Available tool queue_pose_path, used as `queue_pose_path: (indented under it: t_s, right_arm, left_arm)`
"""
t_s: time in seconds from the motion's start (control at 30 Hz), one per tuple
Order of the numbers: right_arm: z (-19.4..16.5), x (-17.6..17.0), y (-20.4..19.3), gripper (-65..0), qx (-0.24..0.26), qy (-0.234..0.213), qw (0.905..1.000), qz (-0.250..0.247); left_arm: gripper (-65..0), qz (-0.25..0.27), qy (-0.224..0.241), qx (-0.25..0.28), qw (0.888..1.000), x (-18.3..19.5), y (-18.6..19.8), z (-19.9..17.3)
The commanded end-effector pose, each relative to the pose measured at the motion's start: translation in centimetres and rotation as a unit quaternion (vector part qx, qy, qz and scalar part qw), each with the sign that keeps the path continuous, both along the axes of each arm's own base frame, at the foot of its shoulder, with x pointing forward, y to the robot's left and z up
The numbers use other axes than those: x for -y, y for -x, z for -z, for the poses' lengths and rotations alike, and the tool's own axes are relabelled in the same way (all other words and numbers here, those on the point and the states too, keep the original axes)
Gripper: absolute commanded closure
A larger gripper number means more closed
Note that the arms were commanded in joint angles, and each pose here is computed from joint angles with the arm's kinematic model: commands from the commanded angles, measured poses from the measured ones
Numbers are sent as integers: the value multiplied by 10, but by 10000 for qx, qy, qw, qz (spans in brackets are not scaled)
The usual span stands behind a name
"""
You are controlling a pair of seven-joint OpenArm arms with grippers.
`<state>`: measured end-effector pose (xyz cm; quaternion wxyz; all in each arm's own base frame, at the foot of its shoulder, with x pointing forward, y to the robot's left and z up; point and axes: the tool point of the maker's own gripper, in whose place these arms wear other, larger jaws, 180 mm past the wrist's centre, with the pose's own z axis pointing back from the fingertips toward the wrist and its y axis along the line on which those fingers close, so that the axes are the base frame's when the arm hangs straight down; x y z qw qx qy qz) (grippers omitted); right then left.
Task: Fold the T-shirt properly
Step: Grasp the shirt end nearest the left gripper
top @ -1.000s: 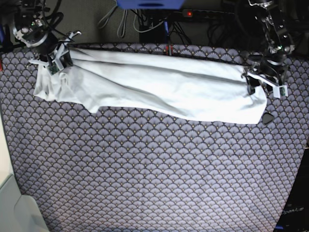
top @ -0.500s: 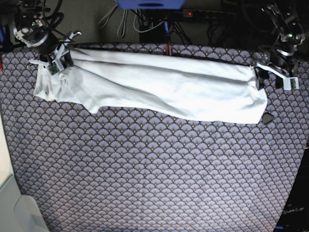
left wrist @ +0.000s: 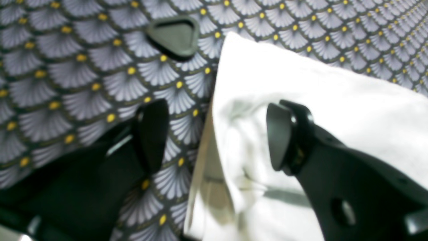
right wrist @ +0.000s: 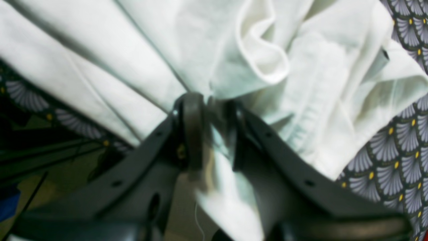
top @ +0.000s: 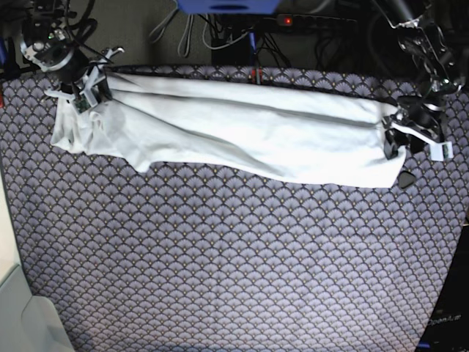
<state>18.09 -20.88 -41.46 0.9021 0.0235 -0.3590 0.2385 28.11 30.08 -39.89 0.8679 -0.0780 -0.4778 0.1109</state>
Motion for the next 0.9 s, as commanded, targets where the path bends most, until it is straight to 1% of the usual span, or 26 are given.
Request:
queue_pose_path:
  t_s: [0.0,0.1,0.2,0.4,0.53,0.57,0.6,0.67,0.8,0.87]
  right_arm:
    - [-8,1,-4,-140,158,-29,9999,-16]
    - [-7,1,-4,-140,150,-29,9999,-16]
    - [-7,1,-2,-140,135,-29,9999,-16]
    - [-7,1,-2,-140,134,-21,9999,-23]
    - [-9,1,-3,-140,163,-16,9999,-31]
    - [-9,1,-3,-140,163,-16,9999,-31]
    - [-9,1,-4,-140,171,-16,9998,-31]
    - [-9,1,-5,-140,178,-16,9998,-31]
    - [-10,0,-6,-140,194,-23,9998,-27]
    - [-10,0,-6,-140,194,-23,9998,-27]
  left_arm:
    - [-429,40,-12,214,9998,-2,-10,-10]
    - [-429,215,183,-11,9996,13,-11,11]
    - [-429,269,314,-78,9991,21,-16,19]
    - [-429,254,460,-72,9986,30,-20,22]
    - [-424,256,495,-192,9983,33,-11,29]
    - [-414,246,527,-219,9981,34,-8,32]
    - [-394,246,541,-268,9979,34,-3,35]
    - [-327,242,546,-320,9977,34,2,38]
    - [-129,239,548,-374,9975,34,6,41]
    - [-45,250,545,-373,9975,35,6,40]
